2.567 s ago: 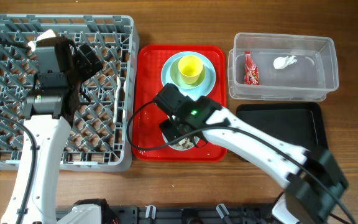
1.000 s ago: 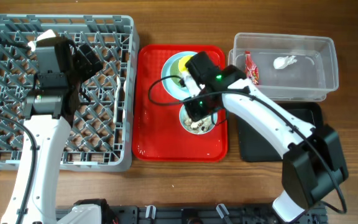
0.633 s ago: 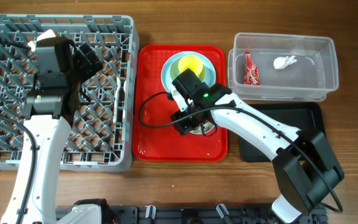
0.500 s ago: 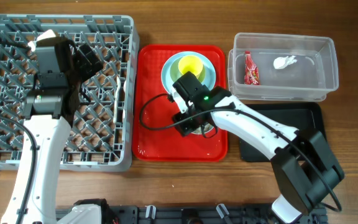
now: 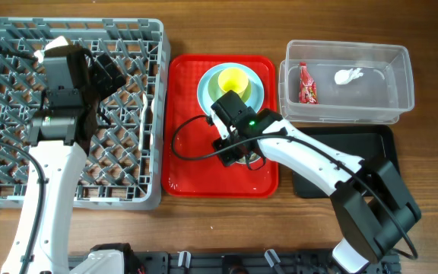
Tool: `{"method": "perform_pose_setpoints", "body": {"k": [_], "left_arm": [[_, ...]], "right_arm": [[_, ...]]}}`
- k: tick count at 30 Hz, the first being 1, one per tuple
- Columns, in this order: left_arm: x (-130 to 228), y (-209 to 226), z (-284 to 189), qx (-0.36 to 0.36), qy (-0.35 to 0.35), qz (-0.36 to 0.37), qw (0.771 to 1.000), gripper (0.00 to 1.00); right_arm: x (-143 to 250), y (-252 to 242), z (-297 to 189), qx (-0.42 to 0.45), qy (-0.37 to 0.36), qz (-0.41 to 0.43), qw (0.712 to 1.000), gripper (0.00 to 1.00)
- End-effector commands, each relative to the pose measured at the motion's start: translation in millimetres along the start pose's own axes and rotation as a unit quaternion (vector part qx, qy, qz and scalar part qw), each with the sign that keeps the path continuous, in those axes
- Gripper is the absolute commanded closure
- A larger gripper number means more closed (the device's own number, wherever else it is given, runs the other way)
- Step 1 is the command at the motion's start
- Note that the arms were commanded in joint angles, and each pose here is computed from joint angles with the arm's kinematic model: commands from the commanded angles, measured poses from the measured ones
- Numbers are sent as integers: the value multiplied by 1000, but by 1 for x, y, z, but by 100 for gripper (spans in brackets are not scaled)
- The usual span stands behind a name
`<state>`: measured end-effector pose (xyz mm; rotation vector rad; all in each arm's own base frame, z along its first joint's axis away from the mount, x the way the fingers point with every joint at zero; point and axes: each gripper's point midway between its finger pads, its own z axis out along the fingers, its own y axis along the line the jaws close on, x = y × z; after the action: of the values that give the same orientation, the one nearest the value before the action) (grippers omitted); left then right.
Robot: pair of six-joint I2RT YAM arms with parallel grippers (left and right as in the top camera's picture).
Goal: Sort waste into correct bins and load items into the dishwasher rack
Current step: 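Grasp the rim of the rice bowl with the right gripper, then carry the rice bowl over the black tray with the right gripper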
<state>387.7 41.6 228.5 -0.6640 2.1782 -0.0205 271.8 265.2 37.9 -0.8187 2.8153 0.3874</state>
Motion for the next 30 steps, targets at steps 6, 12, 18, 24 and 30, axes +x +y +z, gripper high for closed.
{"method": "perform_pose_setpoints", "body": {"k": [6,12,18,24,30], "left_arm": [[-8,-2,-4,6,-9,-10,1000,0],[-8,-2,-4,6,-10,-11,1000,0],[-8,-2,-4,6,-10,-11,1000,0],[-8,-2,-4,6,-9,-11,1000,0],[-8,-2,-4,6,-9,-10,1000,0]], "right_arm": [[-7,4,-25,5,-13,9,1000,96],[-15,-7,-65,48,-64,39,996,96],[-4,-16,-124,48,-106,92,989,96],[38,-63,-160,116,-87,204,968,96],[61,-88,-155,134,-57,275,950,96]]}}
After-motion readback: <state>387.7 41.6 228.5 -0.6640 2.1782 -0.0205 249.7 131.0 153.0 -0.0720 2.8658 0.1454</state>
